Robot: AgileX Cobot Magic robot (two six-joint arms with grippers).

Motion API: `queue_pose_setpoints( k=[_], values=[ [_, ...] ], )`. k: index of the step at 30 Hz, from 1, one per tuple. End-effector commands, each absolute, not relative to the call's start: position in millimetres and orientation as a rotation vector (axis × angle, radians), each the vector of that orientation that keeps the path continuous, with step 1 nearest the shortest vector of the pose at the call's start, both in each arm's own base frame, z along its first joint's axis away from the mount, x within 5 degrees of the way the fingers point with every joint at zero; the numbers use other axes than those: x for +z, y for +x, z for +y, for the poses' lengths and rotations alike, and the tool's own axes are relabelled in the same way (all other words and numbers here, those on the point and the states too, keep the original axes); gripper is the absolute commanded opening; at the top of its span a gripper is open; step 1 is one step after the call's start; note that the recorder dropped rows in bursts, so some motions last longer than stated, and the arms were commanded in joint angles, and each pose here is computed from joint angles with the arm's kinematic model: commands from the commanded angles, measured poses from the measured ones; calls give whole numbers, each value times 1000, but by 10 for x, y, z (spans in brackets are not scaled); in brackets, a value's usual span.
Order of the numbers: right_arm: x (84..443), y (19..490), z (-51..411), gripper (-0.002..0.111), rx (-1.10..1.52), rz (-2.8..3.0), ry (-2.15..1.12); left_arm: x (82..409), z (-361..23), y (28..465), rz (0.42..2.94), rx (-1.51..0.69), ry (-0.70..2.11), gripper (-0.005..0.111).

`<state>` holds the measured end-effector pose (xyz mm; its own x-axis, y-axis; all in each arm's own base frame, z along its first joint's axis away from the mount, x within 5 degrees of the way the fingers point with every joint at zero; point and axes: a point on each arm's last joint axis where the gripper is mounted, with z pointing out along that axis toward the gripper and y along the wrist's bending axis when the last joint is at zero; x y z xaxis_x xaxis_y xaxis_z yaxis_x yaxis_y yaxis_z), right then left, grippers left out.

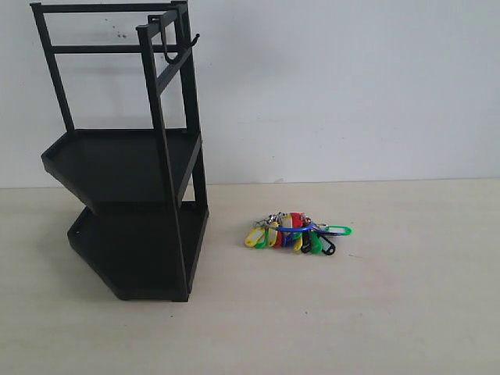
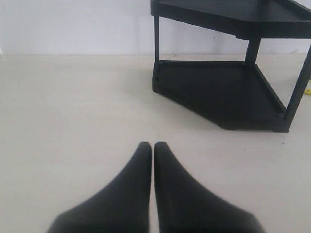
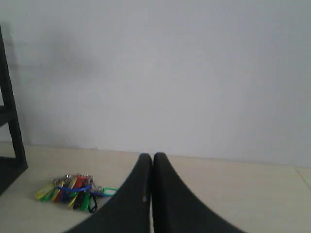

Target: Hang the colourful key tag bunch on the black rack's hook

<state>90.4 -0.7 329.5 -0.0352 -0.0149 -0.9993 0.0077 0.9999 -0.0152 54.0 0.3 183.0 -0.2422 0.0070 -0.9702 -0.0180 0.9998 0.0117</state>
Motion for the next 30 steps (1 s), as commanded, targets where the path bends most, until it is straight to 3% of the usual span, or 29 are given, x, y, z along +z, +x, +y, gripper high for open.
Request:
queue_pose_setpoints(
  k=[1,21,30],
  values=[
    [3333,1174,-18,0,-19,1712,-14,1849,4,542,1796,13,-26,4],
    [3225,1418,-35,0,-11,1787,4,1849,4,542,1796,13,-26,4],
    [3008,1956,-55,0,-64,1986,-95,1849,4,542,1796,13,-26,4]
  ],
)
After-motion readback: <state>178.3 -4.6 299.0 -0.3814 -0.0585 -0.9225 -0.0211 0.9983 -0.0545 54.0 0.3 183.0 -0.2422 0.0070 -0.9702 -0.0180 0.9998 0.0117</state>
